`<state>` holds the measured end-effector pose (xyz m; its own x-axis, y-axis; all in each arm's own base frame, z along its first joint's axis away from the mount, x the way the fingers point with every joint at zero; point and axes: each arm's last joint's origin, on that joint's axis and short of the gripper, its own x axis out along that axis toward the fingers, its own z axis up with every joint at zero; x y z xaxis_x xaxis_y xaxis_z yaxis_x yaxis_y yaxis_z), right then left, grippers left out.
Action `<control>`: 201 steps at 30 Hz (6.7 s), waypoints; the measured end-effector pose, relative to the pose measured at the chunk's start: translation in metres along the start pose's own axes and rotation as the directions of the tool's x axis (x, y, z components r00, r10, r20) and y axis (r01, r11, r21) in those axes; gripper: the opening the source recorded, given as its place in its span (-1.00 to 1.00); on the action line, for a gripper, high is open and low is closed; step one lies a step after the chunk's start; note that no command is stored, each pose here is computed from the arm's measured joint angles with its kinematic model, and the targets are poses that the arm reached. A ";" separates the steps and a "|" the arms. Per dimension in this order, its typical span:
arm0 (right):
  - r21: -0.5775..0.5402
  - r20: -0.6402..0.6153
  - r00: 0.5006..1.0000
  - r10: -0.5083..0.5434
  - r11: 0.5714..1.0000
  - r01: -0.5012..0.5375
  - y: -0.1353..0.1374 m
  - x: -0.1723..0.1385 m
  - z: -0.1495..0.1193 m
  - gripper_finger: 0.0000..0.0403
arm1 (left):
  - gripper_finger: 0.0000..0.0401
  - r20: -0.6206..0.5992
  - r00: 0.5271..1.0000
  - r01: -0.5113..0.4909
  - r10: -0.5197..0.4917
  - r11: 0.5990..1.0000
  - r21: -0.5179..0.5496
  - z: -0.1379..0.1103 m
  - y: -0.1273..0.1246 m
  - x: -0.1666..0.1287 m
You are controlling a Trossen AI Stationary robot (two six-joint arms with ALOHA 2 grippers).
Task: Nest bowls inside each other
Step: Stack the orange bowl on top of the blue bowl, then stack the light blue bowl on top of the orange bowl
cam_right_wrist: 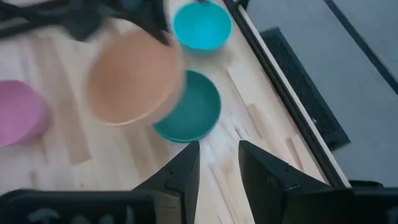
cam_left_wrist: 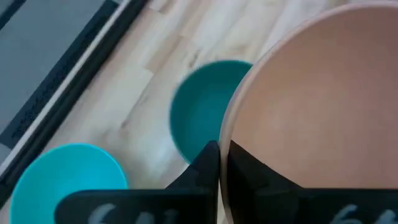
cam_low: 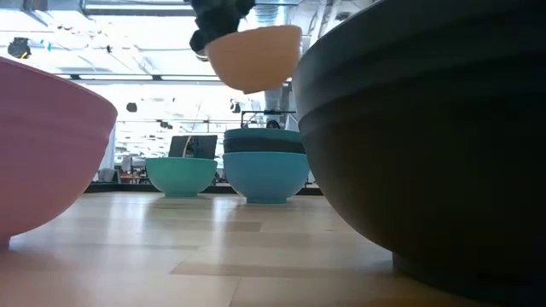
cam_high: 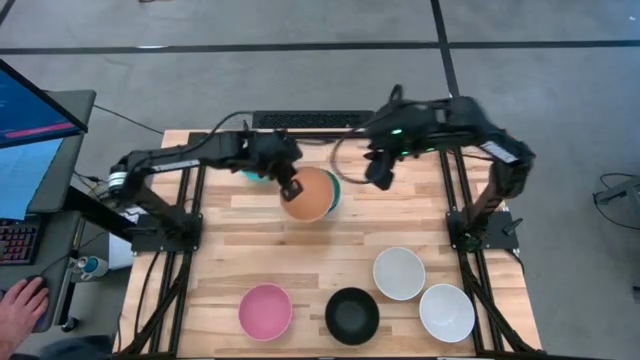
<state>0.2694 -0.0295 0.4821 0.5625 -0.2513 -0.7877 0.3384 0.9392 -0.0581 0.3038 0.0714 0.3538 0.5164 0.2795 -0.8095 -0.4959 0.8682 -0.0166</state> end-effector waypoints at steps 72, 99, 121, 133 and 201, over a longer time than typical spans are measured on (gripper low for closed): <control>0.098 0.464 0.886 0.012 0.993 -0.065 0.010 0.052 -0.139 -0.34 | -0.50 -0.435 0.900 0.029 -0.044 0.999 -0.041 0.026 0.052 0.078; 0.054 0.412 0.908 0.083 0.992 -0.115 0.047 0.102 -0.120 -0.33 | -0.50 -0.561 0.826 -0.109 0.041 0.990 -0.089 -0.027 0.105 0.133; 0.081 0.453 0.889 0.070 0.990 -0.118 0.039 0.094 -0.117 -0.33 | -0.50 -0.483 0.876 -0.094 -0.004 0.979 -0.179 -0.042 0.118 0.162; 0.073 0.450 0.890 0.077 0.990 -0.123 0.041 0.094 -0.118 -0.34 | -0.94 -0.526 0.849 -0.126 0.051 0.986 -0.107 -0.047 0.123 0.172; 0.113 0.418 0.907 0.055 0.987 -0.112 0.008 0.033 -0.160 -0.34 | -0.63 -0.110 0.968 0.232 -0.225 0.971 0.050 0.076 -0.066 0.077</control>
<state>0.1699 0.0072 0.3571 0.8438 -0.2743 -0.4612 0.3565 0.9289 0.0998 0.4291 0.0669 0.3377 0.5346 0.0295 -0.8446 -0.3267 0.9289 -0.1743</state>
